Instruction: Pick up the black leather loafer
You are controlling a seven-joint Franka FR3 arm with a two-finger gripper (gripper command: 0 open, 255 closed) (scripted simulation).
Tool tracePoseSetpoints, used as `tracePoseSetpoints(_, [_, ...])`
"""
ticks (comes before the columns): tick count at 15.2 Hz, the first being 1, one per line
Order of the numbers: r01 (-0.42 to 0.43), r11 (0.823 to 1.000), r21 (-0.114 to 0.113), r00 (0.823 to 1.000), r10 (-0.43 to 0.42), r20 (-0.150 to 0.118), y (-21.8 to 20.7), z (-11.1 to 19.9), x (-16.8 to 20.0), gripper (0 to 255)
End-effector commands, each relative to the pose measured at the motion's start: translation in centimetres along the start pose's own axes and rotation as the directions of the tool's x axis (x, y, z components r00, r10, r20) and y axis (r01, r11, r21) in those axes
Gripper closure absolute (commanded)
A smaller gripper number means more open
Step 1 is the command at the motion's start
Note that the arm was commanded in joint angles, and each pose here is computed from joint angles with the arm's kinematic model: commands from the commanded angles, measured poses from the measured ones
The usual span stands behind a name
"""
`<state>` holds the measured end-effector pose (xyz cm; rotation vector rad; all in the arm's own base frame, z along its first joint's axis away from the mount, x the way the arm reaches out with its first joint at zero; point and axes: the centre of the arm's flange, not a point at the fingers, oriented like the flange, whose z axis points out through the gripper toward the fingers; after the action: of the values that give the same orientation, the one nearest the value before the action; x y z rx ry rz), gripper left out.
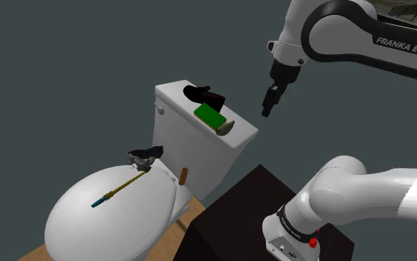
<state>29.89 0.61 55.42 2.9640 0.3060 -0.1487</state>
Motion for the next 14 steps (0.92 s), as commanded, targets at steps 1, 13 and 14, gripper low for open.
tracePoseSetpoints(1, [0.000, 1.000, 0.000, 1.000, 0.000, 0.000, 0.0, 0.0, 0.0, 0])
tracePoseSetpoints(13, [-0.020, 1.000, -0.004, 0.999, 0.020, -0.045, 6.5, 4.7, 12.9, 0])
tracePoseSetpoints(14, [-0.022, 1.000, -0.004, 0.999, 0.022, -0.049, 7.1, 5.1, 14.0, 0])
